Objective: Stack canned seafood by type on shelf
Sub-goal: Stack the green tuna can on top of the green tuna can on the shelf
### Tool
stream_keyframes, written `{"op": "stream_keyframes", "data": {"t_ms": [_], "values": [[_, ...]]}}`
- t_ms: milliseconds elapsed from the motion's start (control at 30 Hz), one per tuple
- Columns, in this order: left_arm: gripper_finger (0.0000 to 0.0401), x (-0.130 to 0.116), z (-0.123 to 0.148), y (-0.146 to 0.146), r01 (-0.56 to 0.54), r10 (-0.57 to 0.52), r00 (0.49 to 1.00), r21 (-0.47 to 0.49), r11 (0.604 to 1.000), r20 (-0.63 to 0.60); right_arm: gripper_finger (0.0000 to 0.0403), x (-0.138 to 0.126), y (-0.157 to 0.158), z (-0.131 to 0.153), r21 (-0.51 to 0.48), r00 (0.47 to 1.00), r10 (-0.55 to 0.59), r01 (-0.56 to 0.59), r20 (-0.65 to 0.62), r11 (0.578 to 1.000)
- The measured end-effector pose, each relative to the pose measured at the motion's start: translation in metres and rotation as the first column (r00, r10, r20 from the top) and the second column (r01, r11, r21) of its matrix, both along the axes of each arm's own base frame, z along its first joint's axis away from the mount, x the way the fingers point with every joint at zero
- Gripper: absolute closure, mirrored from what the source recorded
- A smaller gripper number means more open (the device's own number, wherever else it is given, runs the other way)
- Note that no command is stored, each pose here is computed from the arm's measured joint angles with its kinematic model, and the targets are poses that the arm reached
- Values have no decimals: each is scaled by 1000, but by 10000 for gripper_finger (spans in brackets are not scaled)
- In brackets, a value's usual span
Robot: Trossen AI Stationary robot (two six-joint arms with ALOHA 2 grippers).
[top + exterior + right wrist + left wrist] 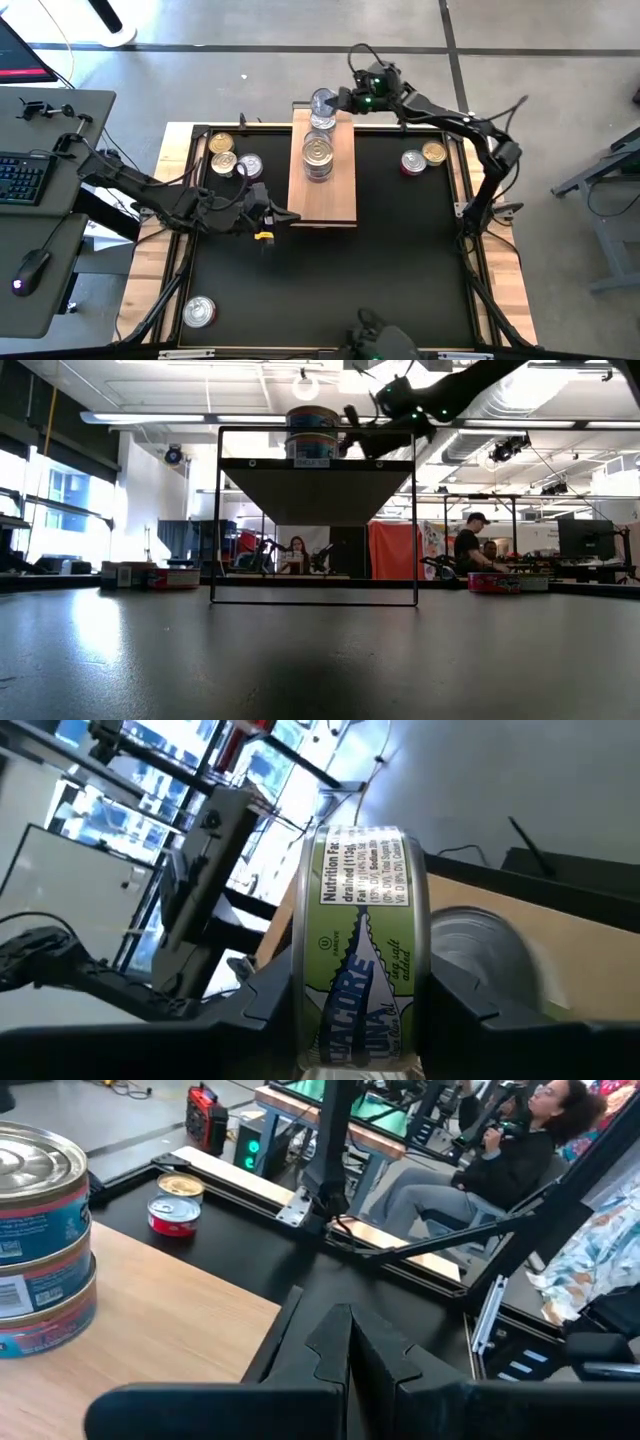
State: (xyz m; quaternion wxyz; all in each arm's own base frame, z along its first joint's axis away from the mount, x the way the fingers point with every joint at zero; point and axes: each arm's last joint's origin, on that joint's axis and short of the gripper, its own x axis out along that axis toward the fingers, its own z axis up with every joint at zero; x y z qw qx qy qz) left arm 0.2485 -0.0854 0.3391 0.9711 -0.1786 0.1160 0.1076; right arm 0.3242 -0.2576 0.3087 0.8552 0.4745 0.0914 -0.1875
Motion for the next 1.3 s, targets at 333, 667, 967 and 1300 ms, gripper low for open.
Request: {"op": "stream_keyframes", "data": {"t_ms": [333, 667, 967, 1300], "values": [[401, -3, -1, -6, -20, 20, 1000, -1, 1000, 0, 269, 7, -5, -10, 45, 994, -76, 80, -76, 996], [401, -3, -1, -5, -24, 24, 1000, 1, 1000, -3, 269, 11, 4, -13, 81, 991, -84, 93, -108, 992], [401, -3, -1, -5, -29, 29, 1000, -23, 999, 1, 269, 17, 9, -9, 78, 997, -41, 46, -67, 996], [401, -3, -1, -6, -26, 26, 1000, -22, 999, 0, 268, 19, 8, -16, 91, 991, -81, 91, -107, 992]]}}
